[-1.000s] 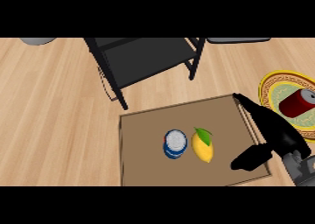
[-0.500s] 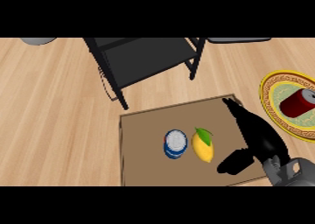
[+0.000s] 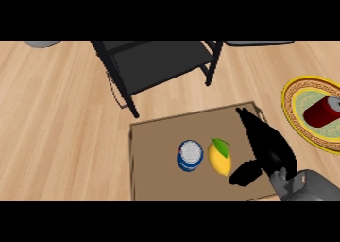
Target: Pick the lemon from the tray and place it in the tiered shelf
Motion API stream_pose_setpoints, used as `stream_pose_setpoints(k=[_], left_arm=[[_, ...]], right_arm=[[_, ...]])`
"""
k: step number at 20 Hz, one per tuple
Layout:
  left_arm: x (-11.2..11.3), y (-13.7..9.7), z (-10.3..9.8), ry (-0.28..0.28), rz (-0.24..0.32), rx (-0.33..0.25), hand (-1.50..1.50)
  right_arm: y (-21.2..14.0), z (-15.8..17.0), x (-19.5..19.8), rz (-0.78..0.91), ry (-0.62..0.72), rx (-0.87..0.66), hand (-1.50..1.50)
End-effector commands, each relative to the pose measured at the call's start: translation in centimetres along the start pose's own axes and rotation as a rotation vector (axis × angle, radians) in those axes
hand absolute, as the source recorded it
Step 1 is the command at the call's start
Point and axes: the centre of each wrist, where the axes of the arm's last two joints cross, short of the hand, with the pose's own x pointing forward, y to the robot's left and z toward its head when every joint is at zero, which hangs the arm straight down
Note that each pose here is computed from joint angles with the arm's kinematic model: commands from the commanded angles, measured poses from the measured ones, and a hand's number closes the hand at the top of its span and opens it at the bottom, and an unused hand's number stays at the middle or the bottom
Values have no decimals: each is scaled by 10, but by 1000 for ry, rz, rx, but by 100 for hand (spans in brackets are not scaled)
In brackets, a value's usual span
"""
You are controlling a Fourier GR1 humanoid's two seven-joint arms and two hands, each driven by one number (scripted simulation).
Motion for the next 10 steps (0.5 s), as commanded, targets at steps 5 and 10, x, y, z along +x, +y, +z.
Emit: stream_pose_setpoints(k=[5, 10], left_arm=[[92, -23, -11, -456, -68, -109, 0], [92, -19, -11, -452, -63, -108, 0]], right_arm=[[14, -2, 18, -34, -27, -40, -150], [25, -7, 16, -39, -23, -40, -150]])
